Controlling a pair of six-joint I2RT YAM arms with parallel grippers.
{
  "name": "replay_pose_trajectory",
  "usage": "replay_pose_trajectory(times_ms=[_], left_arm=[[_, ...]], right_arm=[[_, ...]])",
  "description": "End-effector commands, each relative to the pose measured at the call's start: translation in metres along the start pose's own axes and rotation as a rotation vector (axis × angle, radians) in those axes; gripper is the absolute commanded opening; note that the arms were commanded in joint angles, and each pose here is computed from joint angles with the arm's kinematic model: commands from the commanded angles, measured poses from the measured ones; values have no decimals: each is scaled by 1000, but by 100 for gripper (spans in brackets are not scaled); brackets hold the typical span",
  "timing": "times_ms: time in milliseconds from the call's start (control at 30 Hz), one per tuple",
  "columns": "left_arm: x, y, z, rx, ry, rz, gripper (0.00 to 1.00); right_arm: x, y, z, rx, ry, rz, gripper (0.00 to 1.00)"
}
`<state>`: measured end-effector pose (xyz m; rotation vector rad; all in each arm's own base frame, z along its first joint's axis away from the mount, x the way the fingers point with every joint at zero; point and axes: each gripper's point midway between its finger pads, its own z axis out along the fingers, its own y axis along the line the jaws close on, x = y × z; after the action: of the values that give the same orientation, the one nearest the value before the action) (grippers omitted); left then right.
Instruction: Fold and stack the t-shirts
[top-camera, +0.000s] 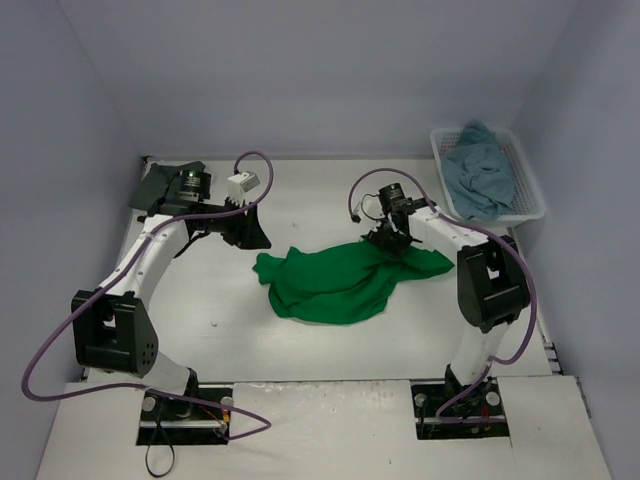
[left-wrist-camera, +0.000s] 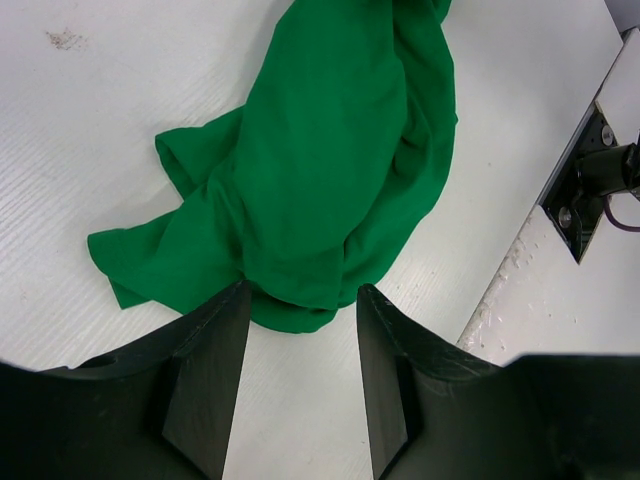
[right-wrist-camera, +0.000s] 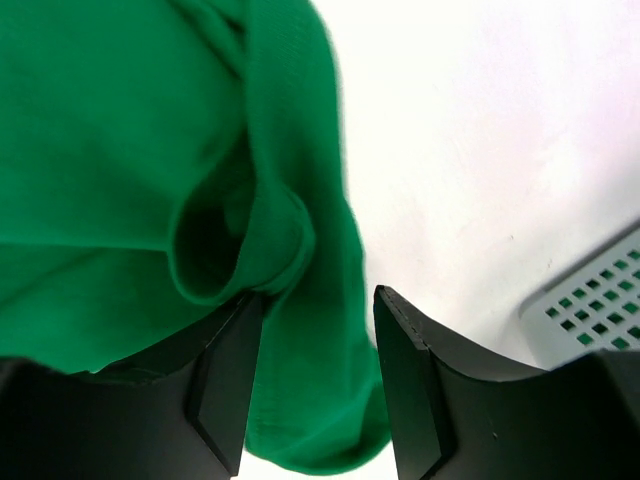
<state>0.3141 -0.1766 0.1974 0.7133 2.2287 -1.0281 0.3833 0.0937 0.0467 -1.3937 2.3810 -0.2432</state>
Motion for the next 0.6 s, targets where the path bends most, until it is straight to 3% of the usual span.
replay_pose_trajectory(times_ms=[0, 567], left_arm=[[-12, -3, -4, 7, -35, 57, 41], [-10, 0, 0, 16, -23, 42, 41]], right_arm=[[-3, -22, -9, 37, -33, 10, 45], [8, 18, 0, -103, -67, 18, 43]])
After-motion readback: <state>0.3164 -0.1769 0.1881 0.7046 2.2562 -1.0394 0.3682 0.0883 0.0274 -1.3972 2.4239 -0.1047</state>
